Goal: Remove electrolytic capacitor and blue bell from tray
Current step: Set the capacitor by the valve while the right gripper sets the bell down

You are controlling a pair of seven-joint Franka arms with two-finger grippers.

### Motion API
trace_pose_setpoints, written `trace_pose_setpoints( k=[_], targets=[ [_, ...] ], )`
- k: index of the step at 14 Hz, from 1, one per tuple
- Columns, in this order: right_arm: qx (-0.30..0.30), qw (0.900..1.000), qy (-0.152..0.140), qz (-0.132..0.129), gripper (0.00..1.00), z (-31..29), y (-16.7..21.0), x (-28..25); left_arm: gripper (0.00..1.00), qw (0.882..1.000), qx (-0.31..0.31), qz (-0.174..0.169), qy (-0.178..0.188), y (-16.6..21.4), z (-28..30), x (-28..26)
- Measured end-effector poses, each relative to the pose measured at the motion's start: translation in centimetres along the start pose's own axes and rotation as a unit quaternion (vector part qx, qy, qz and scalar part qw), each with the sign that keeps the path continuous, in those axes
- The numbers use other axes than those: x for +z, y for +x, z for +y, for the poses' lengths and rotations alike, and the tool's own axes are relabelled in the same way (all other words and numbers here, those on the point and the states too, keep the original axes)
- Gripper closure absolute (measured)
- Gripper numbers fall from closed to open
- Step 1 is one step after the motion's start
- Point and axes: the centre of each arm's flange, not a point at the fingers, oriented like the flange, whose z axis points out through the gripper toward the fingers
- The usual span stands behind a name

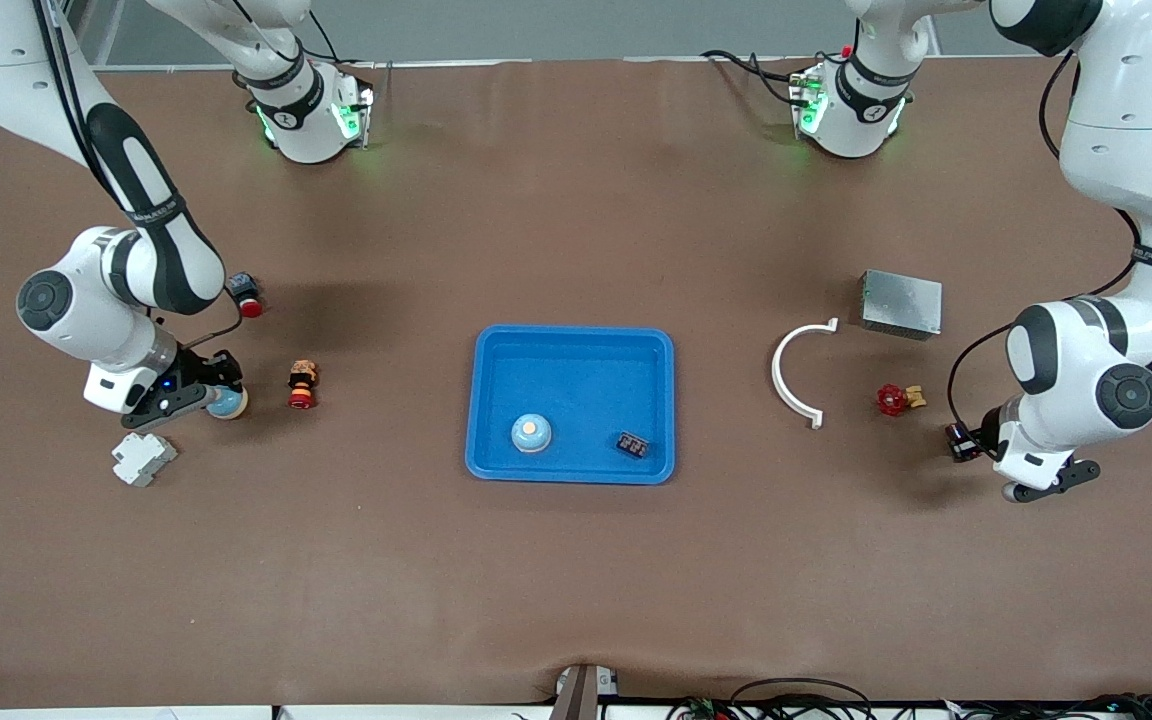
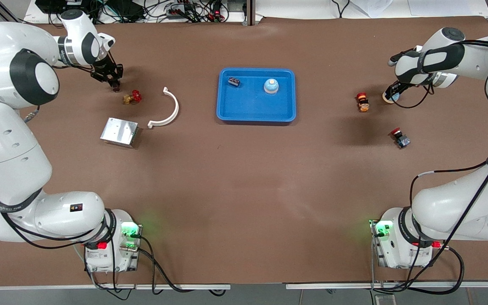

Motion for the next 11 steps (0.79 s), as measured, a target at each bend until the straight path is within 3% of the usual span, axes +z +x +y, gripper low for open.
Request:
trace_pose_setpoints(
  k=[2, 3, 8, 9, 11],
  targets=[
    [-0.001, 1.0, -0.002, 0.002, 0.37, 0.0, 0.0, 0.4, 0.67, 1.0, 0.0, 0.0, 0.0, 0.0, -0.1, 0.0],
    [-0.003, 1.0, -0.002, 0.002, 0.37, 0.0, 0.0, 0.5, 0.6, 1.0, -0.001, 0.0, 0.0, 0.0, -0.1, 0.0],
    [-0.003, 1.0, -0.002, 0.002, 0.37, 0.0, -0.1, 0.9, 0.11, 1.0, -0.002, -0.007, 0.003, 0.3, -0.2, -2.1],
    [-0.003, 1.0, -0.002, 0.003, 0.32, 0.0, -0.1, 0.9, 0.02, 1.0, -0.003, -0.017, 0.007, 0.4, -0.2, -4.1],
    [-0.001, 1.0, -0.003, 0.003, 0.14, 0.2, -0.3, 1.4, 0.0, 0.999, -0.009, -0.034, 0.011, 0.7, 0.4, -9.7]
  ],
)
